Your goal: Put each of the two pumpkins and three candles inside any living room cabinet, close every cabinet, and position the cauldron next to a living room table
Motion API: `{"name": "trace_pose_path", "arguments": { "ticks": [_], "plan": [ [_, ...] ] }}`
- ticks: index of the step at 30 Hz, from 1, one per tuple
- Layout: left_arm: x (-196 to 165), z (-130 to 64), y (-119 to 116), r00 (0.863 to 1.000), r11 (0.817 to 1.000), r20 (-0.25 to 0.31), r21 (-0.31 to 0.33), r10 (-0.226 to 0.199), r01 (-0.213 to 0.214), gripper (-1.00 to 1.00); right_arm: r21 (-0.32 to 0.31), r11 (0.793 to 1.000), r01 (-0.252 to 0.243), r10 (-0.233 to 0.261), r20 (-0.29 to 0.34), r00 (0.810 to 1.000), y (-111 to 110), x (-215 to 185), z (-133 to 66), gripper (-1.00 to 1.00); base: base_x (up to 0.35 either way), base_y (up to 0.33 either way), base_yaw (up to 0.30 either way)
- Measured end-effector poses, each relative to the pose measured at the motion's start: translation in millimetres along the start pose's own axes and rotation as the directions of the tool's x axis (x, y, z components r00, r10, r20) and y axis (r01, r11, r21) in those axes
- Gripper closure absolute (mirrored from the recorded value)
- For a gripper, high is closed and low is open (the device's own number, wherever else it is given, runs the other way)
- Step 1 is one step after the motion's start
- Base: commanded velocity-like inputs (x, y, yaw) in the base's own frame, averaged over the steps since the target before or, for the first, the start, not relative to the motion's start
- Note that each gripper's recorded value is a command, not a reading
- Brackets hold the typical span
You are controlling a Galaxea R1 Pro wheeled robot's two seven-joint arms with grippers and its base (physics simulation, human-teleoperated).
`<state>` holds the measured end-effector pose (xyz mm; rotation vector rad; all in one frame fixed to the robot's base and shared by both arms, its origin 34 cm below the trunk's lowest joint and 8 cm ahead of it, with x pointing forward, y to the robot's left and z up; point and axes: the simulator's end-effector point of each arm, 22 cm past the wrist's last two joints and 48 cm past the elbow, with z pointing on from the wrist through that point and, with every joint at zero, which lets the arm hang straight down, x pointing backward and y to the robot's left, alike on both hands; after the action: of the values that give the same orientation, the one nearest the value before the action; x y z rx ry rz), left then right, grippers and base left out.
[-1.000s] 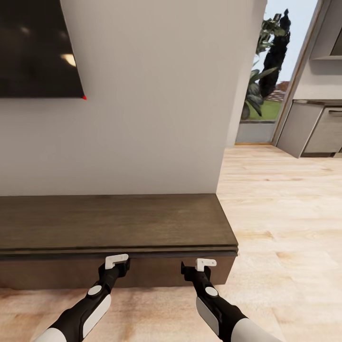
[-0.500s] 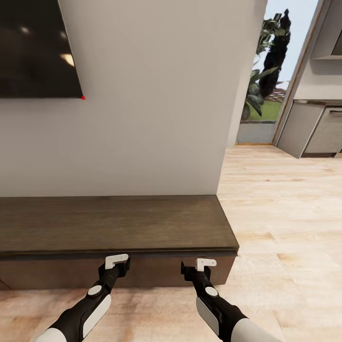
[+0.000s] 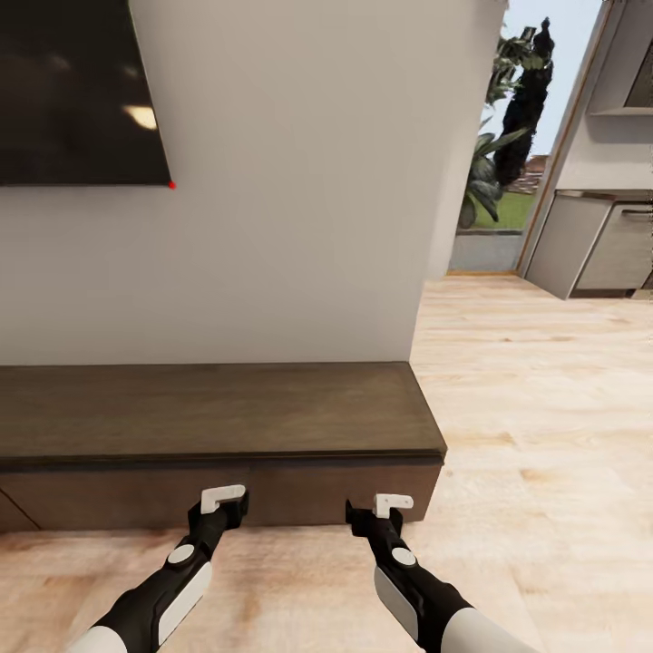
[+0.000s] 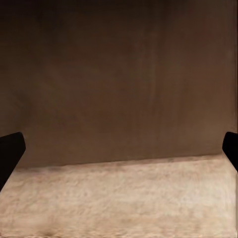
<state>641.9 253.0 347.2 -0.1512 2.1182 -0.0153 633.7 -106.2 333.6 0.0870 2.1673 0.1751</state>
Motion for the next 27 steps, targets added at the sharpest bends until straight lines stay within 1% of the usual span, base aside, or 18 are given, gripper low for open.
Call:
{"name": "trace_pose_path", "arguments": {
  "ticks": [21, 27],
  "plan": [
    [-1.2, 0.1, -0.3, 1.000, 1.000, 0.002, 0.001, 0.000, 0.000, -1.00, 0.001, 1.000, -0.001, 0.001, 0.000, 1.000, -0.1, -0.1, 0.0, -1.00, -0.341, 0.000, 0.000],
    [-1.3, -0.1, -0.5, 1.000, 1.000, 0.002, 0.001, 0.000, 0.000, -1.00, 0.000, 1.000, -0.002, 0.002, 0.001, 1.000, 0.2, -0.8, -0.2, -1.00, -0.137, 0.000, 0.000]
  ]
}}
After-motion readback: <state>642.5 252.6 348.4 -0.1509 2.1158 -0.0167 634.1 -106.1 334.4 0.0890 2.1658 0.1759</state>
